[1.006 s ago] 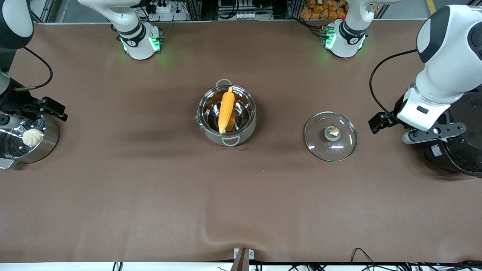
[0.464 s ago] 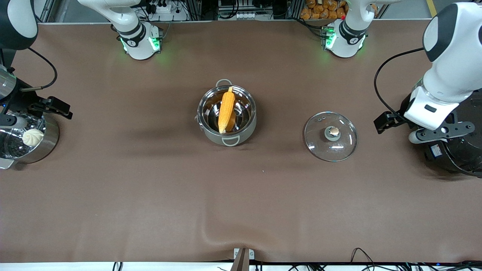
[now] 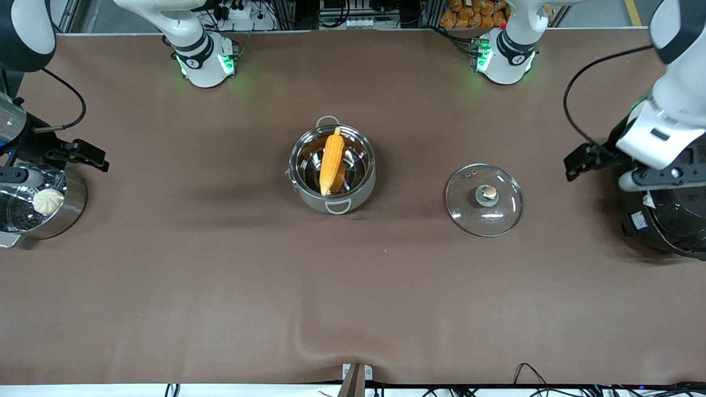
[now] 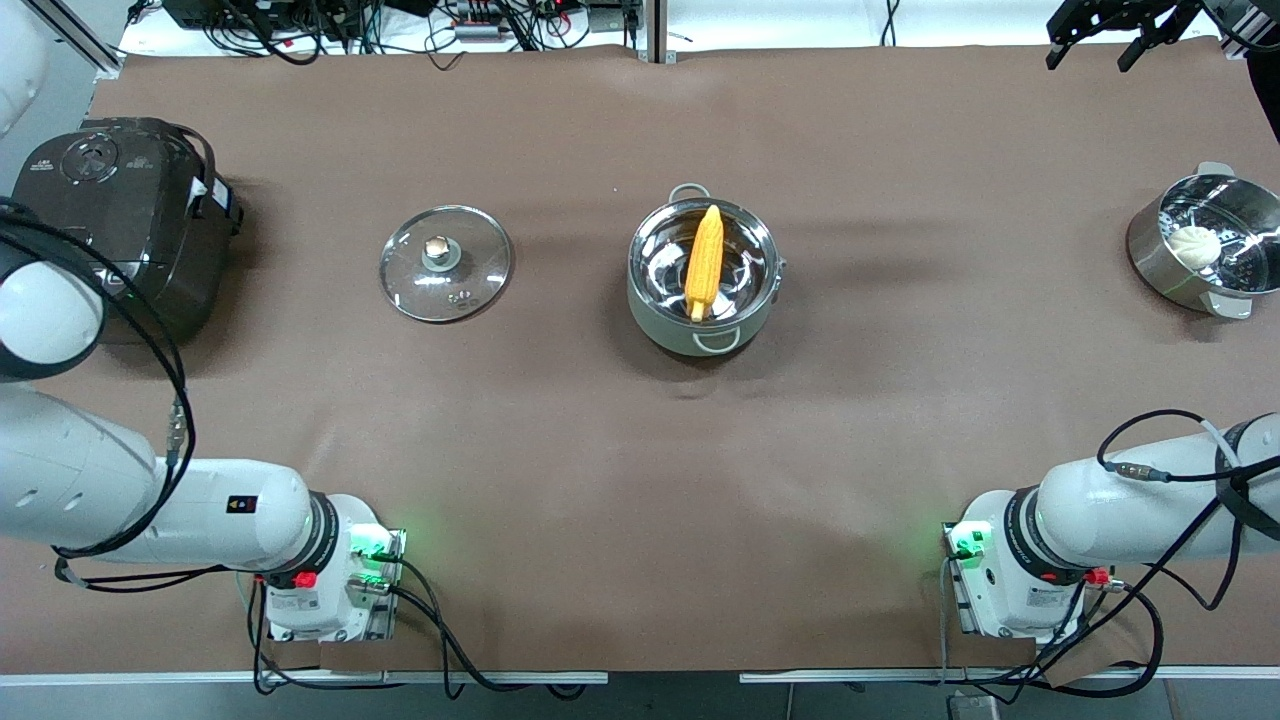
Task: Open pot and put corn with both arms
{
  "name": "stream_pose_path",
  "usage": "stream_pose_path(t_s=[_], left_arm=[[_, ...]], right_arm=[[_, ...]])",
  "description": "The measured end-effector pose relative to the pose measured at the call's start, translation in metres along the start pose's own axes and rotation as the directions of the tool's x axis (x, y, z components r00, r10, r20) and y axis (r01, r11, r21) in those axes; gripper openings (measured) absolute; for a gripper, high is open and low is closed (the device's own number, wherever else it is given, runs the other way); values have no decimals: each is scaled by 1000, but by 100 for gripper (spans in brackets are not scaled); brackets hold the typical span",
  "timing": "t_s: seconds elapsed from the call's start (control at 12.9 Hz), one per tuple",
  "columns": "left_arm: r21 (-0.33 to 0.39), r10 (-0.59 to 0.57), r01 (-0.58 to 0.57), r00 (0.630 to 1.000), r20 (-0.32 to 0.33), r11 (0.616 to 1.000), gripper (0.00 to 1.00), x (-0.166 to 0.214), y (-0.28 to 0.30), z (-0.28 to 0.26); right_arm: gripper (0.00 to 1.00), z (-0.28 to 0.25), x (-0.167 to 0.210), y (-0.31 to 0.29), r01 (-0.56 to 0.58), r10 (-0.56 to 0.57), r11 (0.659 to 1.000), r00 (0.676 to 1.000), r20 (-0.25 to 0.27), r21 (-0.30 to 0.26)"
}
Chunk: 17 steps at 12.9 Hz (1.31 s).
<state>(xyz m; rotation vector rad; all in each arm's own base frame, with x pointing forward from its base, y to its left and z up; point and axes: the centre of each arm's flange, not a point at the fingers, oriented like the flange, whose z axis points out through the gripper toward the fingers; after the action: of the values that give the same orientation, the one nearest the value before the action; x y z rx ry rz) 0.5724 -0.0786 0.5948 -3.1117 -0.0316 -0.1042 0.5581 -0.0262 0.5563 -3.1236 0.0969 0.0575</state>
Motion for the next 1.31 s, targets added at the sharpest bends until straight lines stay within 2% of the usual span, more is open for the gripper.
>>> stream_pose_path(t_s=[0.23, 0.46, 0.77, 1.08, 1.31], left_arm=[[6, 36, -36, 999, 28, 999, 100, -10, 0, -8], [6, 66, -67, 997, 27, 998, 100, -14, 1, -14], [9, 67, -67, 997, 32, 998, 100, -20, -1, -26], [-27, 62, -61, 998, 29, 998, 100, -22, 1, -38], [-28, 59, -58, 998, 29, 998, 100, -22, -1, -38]], right_arm=[[100, 0, -3, -1, 1, -1, 1000, 1000, 13, 0], [100, -1, -4, -2, 2, -2, 1000, 1000, 19, 1], [100, -3, -5, -2, 2, -2, 1000, 1000, 17, 2], [100, -3, -5, -2, 2, -2, 1000, 1000, 17, 2], [100, -3, -5, -2, 2, -2, 1000, 1000, 17, 2]])
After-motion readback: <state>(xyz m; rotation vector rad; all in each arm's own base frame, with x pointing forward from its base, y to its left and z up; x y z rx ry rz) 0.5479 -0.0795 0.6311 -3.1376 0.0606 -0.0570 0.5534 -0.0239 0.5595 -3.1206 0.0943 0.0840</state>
